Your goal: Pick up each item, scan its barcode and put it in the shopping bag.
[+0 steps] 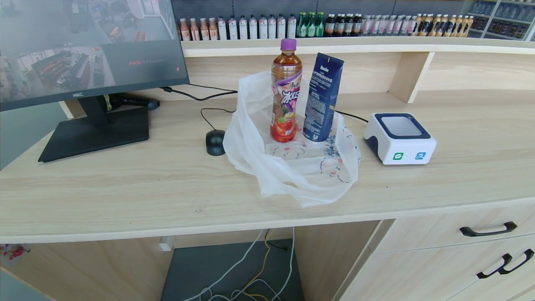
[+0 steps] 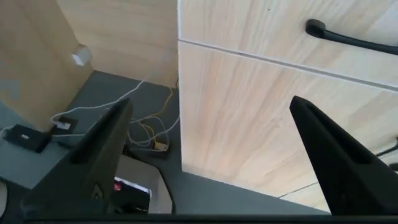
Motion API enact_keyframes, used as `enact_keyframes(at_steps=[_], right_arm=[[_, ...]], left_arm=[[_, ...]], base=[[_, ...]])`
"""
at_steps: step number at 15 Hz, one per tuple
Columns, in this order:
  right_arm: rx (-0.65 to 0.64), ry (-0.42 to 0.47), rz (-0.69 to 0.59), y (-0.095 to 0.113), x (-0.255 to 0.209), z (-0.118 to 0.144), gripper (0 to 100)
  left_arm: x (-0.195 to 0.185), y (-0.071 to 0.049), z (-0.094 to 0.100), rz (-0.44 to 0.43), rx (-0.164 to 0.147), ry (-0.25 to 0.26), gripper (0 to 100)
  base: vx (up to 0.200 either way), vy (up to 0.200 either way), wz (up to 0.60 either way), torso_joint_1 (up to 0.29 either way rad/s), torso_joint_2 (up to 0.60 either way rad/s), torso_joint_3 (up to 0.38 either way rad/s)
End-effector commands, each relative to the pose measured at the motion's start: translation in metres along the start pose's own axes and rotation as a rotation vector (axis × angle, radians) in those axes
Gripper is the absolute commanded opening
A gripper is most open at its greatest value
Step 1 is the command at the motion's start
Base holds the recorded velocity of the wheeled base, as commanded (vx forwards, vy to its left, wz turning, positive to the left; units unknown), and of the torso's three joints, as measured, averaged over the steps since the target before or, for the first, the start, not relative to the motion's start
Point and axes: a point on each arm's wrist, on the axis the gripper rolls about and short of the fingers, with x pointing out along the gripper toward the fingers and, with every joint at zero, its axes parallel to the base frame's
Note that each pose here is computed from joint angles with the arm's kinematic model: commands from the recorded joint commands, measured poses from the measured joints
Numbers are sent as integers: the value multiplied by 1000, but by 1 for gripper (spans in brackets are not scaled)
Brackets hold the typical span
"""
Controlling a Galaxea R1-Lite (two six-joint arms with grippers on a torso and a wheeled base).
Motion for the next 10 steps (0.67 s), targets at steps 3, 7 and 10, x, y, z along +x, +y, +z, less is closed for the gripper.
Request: enact_keyframes(at_steps=[3,7,10], right_arm=[[19,-50,-174,3,-5,-1,100],[-3,-196,-185,6,-16,-6,100],[-6,-240,-177,6,-16,-4,100]], left_arm=[[0,0,0,0,-1,0,100],[0,0,0,0,-2,0,100],[0,0,0,0,-2,0,100]], base=[[0,0,0,0,0,0],[0,0,0,0,0,0],[0,0,0,0,0,0]])
